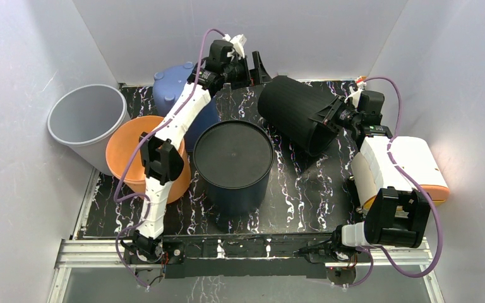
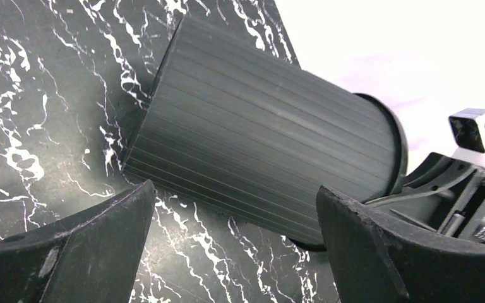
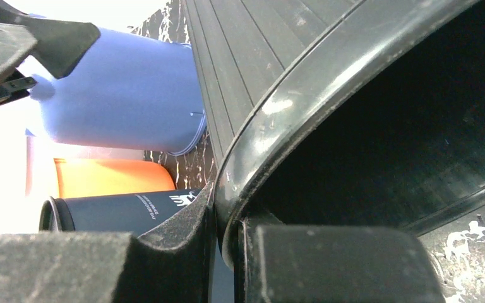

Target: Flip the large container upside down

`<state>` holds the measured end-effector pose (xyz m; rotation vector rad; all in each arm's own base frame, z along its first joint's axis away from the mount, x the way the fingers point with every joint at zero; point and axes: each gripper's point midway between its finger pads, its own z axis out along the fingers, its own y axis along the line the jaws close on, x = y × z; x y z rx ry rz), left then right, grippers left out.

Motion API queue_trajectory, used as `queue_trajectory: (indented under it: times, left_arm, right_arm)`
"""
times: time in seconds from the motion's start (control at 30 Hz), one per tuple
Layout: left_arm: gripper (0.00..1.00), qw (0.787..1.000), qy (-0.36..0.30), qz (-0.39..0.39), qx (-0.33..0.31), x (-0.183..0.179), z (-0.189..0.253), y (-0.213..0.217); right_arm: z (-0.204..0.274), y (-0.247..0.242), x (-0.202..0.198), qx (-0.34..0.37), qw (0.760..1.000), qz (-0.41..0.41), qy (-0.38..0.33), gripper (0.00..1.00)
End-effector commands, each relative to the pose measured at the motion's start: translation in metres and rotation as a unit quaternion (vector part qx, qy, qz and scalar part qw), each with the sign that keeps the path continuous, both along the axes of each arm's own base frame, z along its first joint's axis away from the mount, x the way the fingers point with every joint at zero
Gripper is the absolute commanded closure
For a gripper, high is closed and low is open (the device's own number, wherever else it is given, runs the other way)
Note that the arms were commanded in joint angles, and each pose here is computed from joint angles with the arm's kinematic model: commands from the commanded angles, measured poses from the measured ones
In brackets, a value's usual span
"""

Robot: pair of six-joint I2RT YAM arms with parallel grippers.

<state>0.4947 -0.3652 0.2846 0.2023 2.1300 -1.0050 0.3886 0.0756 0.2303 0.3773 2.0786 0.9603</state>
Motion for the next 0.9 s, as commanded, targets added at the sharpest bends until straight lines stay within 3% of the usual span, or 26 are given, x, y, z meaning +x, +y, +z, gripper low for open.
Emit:
queue_trajectory:
  times: [0.0,0.3,0.63,0.87]
  left_arm:
    - [0.02,0.999,-0.01,-0.039,-0.015,-0.017,0.02,-0.007]
    - [0.02,0.998,0.014,-0.065,0.006,-0.063,0.012,-0.007]
    - [0.02,0.992,0.063,-0.108,0.022,-0.131,-0.009,-0.047]
    - [0.02,0.993,0.059,-0.103,0.007,-0.17,-0.002,-0.059]
  right_arm:
    - [0.016,0.003,-0.006,-0.01,0.999,0.019,-0.039,1.0]
    - [0.013,0.008,-0.011,-0.002,0.999,0.035,-0.037,1.0]
    - [0.023,0.003,-0.018,-0.02,0.999,0.02,-0.037,1.0]
    - [0.022,0.0,-0.024,-0.029,0.999,0.012,-0.033,1.0]
